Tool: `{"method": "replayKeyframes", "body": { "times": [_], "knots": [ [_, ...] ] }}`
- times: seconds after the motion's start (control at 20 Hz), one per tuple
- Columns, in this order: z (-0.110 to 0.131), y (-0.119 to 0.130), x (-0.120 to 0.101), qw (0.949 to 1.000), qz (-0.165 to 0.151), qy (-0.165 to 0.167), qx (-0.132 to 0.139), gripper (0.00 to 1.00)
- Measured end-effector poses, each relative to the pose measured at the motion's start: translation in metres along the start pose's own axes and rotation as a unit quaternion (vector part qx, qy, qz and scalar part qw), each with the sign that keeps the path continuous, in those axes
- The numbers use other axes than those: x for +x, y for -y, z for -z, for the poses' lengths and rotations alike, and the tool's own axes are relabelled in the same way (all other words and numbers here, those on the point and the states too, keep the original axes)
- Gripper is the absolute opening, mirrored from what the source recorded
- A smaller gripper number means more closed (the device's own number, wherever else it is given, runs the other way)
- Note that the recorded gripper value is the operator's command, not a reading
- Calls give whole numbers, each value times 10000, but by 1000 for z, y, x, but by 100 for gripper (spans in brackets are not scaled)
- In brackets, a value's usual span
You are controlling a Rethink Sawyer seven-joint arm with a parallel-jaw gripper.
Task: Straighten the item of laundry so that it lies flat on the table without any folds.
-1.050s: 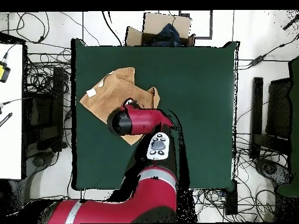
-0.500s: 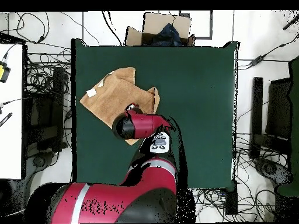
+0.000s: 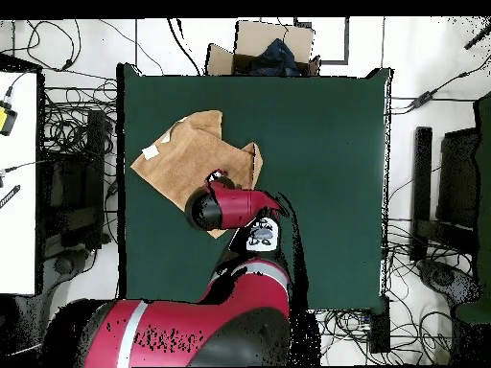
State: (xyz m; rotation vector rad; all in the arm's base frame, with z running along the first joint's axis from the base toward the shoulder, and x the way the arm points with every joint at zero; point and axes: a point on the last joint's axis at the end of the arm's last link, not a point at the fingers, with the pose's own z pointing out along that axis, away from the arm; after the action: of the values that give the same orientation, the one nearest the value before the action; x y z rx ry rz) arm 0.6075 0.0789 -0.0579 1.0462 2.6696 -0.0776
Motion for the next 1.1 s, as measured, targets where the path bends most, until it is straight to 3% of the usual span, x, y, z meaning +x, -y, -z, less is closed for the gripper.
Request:
{"method": "replayKeyframes", "body": {
  "times": [0.25,0.75,1.1],
  "knots": [
    [0,2,-2,10000,-65,-44,-25,100],
    [1,11,-9,9979,-512,-266,-301,100],
    [3,16,-4,9967,-607,-194,-493,100]
  ]
}}
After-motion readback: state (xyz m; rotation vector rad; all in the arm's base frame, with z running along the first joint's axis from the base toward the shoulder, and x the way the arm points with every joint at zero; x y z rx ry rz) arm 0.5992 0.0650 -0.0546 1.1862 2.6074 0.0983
